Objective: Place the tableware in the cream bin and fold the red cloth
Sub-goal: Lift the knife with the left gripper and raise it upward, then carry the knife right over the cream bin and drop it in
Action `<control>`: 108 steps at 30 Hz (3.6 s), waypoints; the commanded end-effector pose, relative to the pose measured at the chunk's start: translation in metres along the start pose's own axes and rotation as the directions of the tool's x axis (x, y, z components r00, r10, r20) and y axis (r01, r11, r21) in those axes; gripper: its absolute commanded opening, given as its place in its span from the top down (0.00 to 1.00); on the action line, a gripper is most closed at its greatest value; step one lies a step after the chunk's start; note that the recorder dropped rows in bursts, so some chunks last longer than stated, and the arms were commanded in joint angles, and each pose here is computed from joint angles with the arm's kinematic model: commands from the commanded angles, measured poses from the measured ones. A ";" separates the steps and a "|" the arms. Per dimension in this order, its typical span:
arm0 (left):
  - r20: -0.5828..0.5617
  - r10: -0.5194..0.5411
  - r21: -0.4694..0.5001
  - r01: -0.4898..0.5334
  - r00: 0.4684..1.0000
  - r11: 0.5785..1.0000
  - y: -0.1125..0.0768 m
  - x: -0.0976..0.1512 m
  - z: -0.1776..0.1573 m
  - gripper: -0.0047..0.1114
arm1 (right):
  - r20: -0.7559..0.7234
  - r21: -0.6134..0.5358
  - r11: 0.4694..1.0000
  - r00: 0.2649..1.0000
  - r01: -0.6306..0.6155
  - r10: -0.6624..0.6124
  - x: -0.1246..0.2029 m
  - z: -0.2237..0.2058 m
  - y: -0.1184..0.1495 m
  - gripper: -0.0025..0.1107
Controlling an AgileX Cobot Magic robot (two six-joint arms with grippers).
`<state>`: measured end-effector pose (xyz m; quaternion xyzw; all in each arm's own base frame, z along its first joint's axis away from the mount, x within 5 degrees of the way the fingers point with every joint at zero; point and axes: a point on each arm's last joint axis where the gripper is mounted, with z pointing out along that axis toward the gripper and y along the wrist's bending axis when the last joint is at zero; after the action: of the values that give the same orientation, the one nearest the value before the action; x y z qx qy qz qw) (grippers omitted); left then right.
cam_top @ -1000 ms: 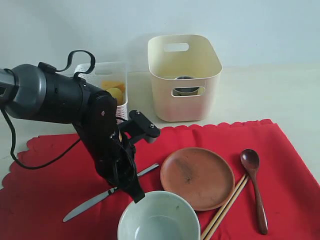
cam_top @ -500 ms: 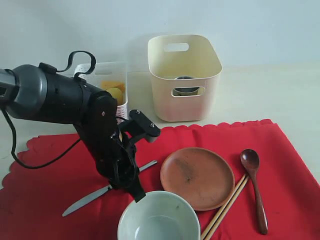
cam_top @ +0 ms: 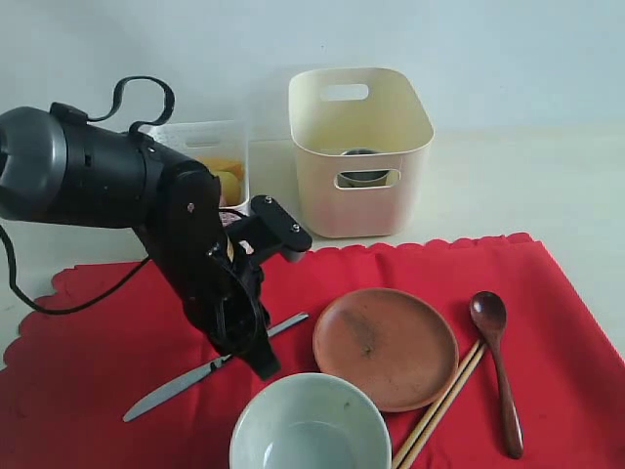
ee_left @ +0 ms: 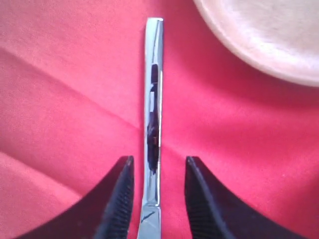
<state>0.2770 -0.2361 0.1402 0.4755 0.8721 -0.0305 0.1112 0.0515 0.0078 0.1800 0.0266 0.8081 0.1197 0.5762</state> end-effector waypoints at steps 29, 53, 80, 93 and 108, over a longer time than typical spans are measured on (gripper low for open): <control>0.161 0.045 -0.100 -0.029 0.986 0.995 0.006 -0.004 -0.073 0.96 | 0.016 0.004 1.000 1.000 0.007 -0.007 -0.001 0.000 0.000 0.98; 0.218 0.032 -0.114 -0.008 0.975 0.993 0.006 -0.007 -0.081 0.96 | 0.016 0.004 1.000 1.000 0.007 -0.007 -0.001 0.000 0.000 0.98; 0.497 -0.029 -0.188 0.141 0.867 0.972 0.039 -0.018 -0.107 0.96 | 0.016 0.004 1.000 1.000 0.007 -0.007 -0.001 0.000 0.000 0.98; 0.809 0.111 -0.277 0.207 0.576 0.938 0.047 -0.046 -0.138 0.96 | 0.016 0.004 1.000 1.000 0.007 -0.007 -0.001 0.000 0.000 0.98; 0.988 0.065 -0.105 0.313 0.137 0.944 0.058 -0.087 -0.181 0.96 | 0.016 0.004 1.000 1.000 0.007 -0.007 -0.001 0.000 0.000 0.98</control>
<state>0.3370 -0.2428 0.3331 0.2727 0.6453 -0.1776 0.6912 0.0515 0.0078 0.1800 0.0266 0.8081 0.1197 0.5762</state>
